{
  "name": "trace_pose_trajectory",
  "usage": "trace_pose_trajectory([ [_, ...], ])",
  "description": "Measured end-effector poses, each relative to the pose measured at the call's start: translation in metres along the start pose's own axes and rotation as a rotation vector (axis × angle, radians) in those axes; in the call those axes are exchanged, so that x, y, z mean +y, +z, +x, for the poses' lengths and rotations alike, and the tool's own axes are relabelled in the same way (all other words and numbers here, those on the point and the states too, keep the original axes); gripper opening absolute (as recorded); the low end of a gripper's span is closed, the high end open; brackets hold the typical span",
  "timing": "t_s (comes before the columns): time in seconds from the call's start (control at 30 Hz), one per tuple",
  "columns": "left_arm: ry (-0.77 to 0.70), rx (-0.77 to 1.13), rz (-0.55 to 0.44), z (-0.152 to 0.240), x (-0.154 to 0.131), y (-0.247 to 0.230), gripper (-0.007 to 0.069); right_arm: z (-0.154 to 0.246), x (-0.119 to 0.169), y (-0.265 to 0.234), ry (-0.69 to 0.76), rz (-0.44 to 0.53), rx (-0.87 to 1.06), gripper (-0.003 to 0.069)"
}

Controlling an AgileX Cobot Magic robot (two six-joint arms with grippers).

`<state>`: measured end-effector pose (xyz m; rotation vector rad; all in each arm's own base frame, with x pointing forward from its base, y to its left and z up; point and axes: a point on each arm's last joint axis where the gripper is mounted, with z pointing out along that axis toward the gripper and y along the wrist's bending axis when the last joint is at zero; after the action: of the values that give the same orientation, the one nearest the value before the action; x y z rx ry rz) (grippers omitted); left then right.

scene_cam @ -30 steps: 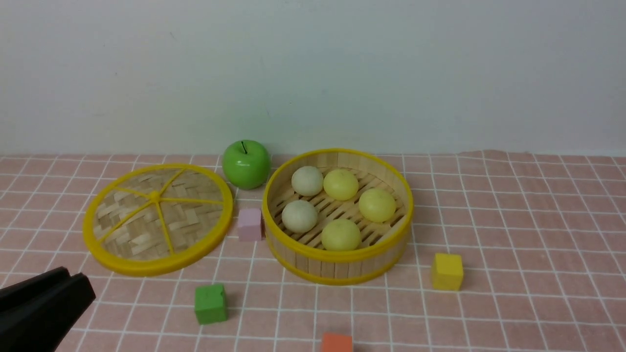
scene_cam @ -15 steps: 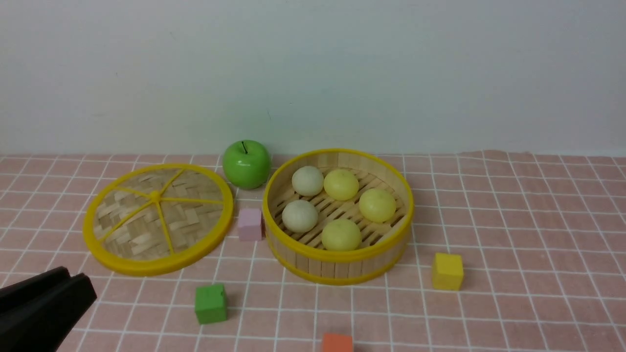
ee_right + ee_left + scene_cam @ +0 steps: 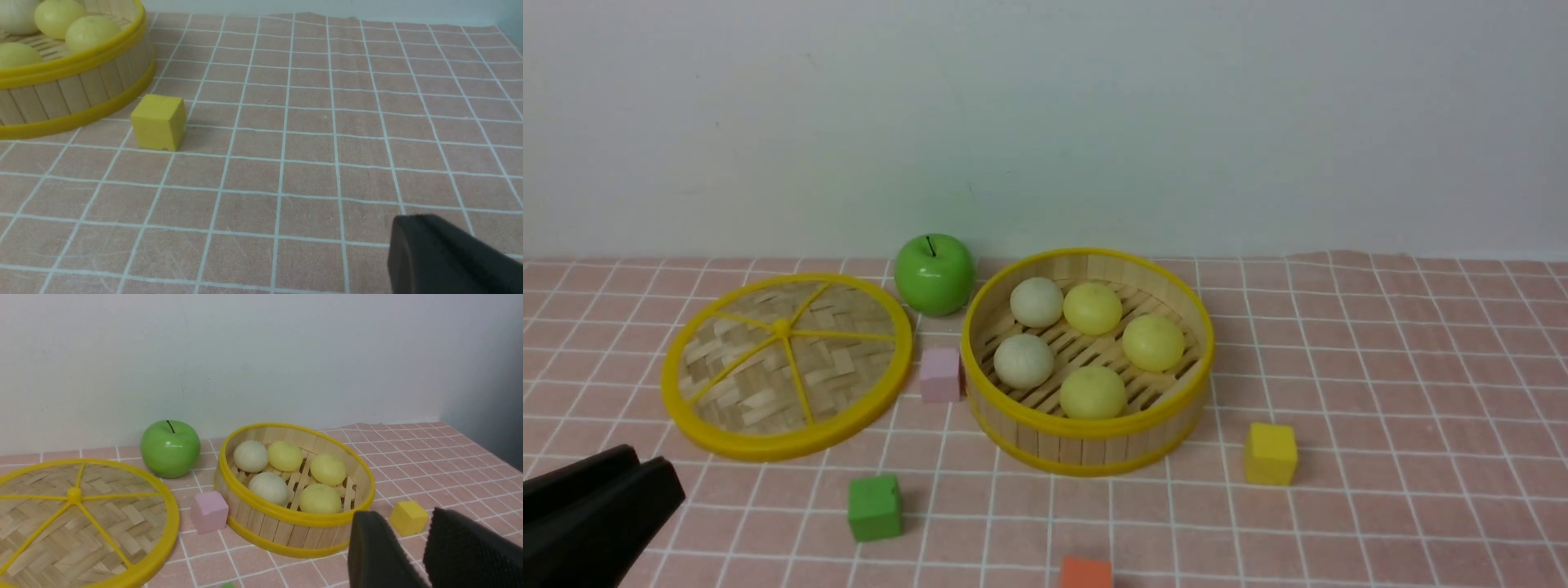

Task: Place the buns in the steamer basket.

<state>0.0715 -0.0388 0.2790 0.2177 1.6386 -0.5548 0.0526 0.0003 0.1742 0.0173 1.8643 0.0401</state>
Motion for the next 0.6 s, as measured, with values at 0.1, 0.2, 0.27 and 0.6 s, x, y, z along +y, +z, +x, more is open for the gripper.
trace_pose_trajectory([
  [0.1, 0.0, 0.0, 0.0, 0.0, 0.0, 0.0, 0.0217, 0.0, 0.0, 0.0, 0.0, 0.0, 0.0, 0.001],
  [0.2, 0.019, -0.012, -0.003, 0.002, 0.001, 0.0, 0.0217, 0.0, 0.0, 0.0, 0.0, 0.0, 0.0, 0.001],
  [0.27, 0.046, -0.049, -0.012, 0.004, 0.003, -0.001, 0.0217, 0.0, 0.0, 0.0, 0.001, 0.0, 0.0, 0.001],
  [0.6, -0.029, -0.205, -0.359, 0.06, 0.037, -0.024, 0.0177, 0.0, 0.0, 0.0, 0.002, -0.001, 0.0, 0.0014],
])
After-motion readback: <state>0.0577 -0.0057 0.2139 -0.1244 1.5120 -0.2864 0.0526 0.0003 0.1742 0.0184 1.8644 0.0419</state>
